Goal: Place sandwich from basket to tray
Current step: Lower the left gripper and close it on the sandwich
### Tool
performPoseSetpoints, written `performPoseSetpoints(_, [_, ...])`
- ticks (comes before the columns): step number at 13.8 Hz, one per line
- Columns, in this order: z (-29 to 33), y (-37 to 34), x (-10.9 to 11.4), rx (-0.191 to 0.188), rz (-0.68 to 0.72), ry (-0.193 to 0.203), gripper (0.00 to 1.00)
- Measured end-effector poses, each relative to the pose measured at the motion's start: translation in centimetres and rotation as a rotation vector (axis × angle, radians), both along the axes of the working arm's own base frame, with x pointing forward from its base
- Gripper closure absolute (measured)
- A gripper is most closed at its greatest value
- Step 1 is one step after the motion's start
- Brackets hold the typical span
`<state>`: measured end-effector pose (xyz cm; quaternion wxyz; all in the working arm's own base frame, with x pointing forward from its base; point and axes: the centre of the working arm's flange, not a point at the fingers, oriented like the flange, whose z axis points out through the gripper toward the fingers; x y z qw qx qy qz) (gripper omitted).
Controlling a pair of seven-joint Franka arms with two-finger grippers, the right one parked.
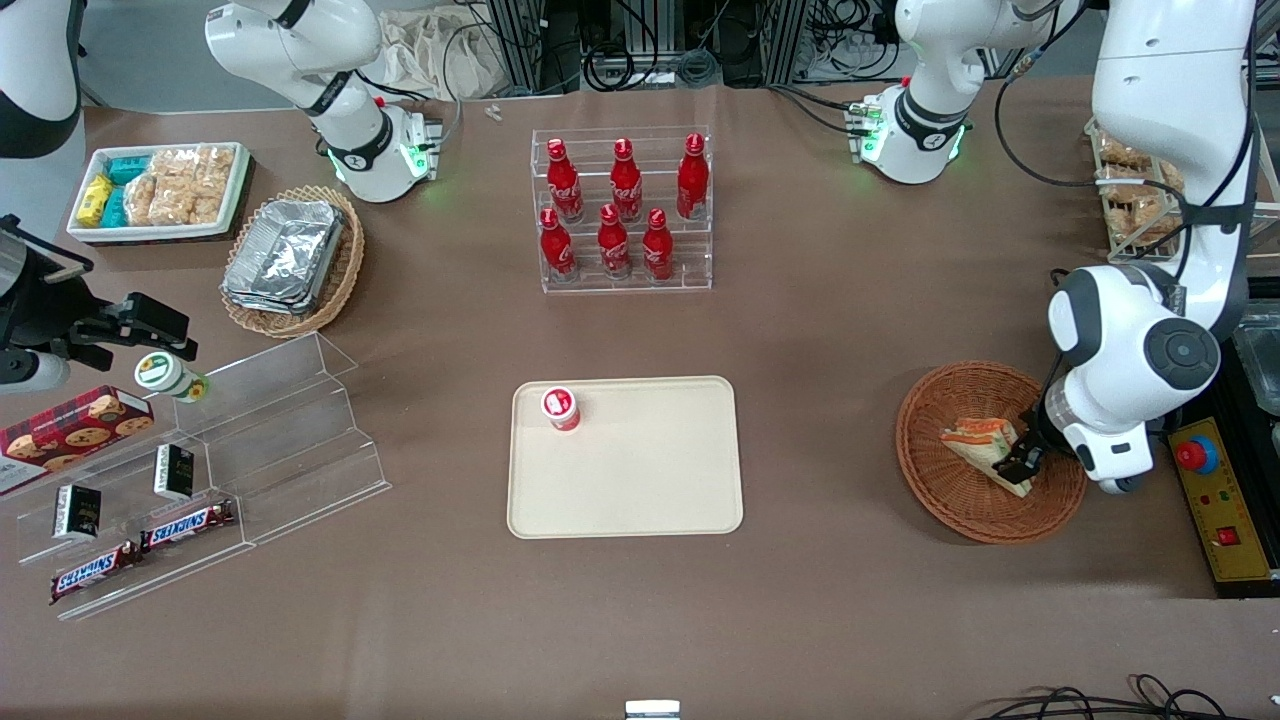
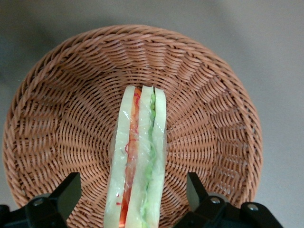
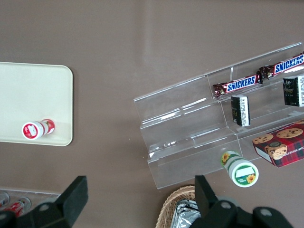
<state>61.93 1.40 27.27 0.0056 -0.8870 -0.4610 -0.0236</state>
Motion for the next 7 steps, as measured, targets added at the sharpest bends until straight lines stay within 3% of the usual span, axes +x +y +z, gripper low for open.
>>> performPoseSetpoints(5, [-2.4,0.0,-1.1,0.0,-0.001,-0.01,0.04])
performPoseSetpoints(7, [-2.2,0.0,-1.0,0.0,-0.001,-0.014,0.25])
